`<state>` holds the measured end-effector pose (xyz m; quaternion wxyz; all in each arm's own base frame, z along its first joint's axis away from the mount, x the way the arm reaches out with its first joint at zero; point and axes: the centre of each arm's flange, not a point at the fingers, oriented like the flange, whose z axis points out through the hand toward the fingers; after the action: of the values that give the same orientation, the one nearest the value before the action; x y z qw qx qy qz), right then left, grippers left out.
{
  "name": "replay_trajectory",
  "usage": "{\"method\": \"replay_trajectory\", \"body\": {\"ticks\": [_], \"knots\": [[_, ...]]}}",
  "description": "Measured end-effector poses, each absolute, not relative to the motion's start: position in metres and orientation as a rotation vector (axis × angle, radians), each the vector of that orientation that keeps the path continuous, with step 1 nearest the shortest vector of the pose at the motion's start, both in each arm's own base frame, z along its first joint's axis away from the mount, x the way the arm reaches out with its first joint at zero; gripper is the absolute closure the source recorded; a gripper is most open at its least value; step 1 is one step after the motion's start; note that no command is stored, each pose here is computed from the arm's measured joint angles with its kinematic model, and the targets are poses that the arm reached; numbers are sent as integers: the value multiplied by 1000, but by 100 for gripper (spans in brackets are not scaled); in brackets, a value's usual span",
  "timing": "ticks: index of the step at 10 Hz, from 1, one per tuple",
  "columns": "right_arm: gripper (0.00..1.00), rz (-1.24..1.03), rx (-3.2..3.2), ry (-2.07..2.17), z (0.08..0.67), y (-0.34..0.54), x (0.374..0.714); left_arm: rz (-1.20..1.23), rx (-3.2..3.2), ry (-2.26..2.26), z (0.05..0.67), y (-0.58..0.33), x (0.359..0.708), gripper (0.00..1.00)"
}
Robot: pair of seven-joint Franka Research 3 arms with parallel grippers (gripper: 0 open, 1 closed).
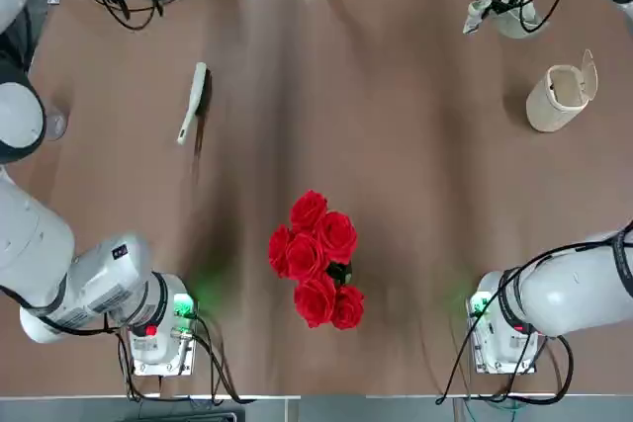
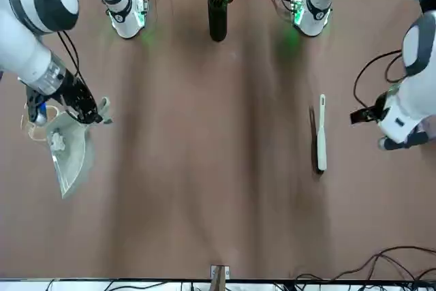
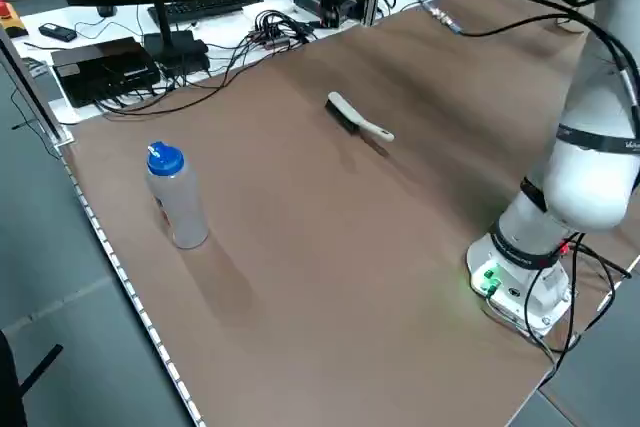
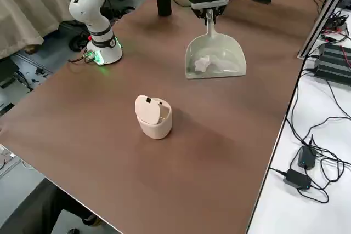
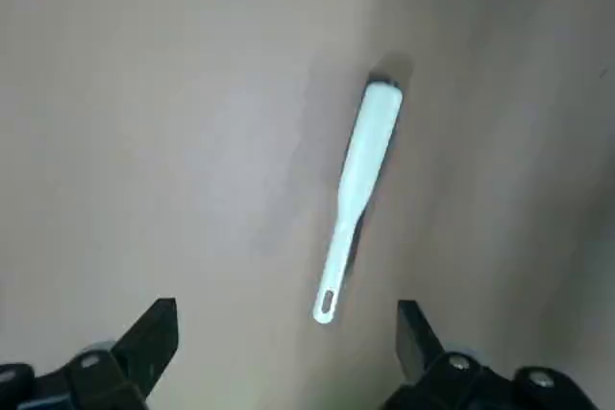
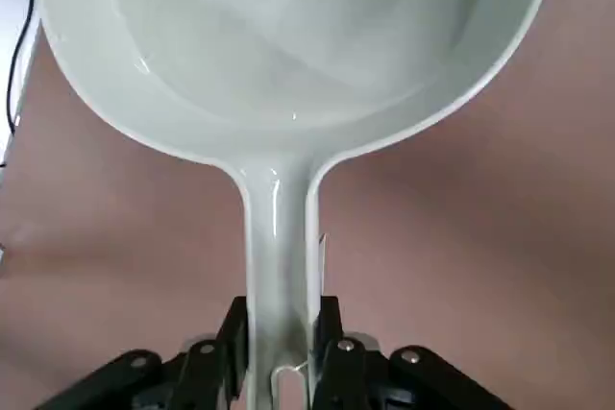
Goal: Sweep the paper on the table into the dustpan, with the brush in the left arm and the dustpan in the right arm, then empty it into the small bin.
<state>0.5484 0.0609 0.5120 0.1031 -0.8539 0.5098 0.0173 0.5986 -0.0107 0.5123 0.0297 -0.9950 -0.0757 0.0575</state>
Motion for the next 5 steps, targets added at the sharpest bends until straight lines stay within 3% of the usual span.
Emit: {"method": "replay_trajectory", "body": {"ticks": [5], "knots": [[67,158,-2448,1481,508,0,544,55,-3145,-239,585,12,571,0]]}}
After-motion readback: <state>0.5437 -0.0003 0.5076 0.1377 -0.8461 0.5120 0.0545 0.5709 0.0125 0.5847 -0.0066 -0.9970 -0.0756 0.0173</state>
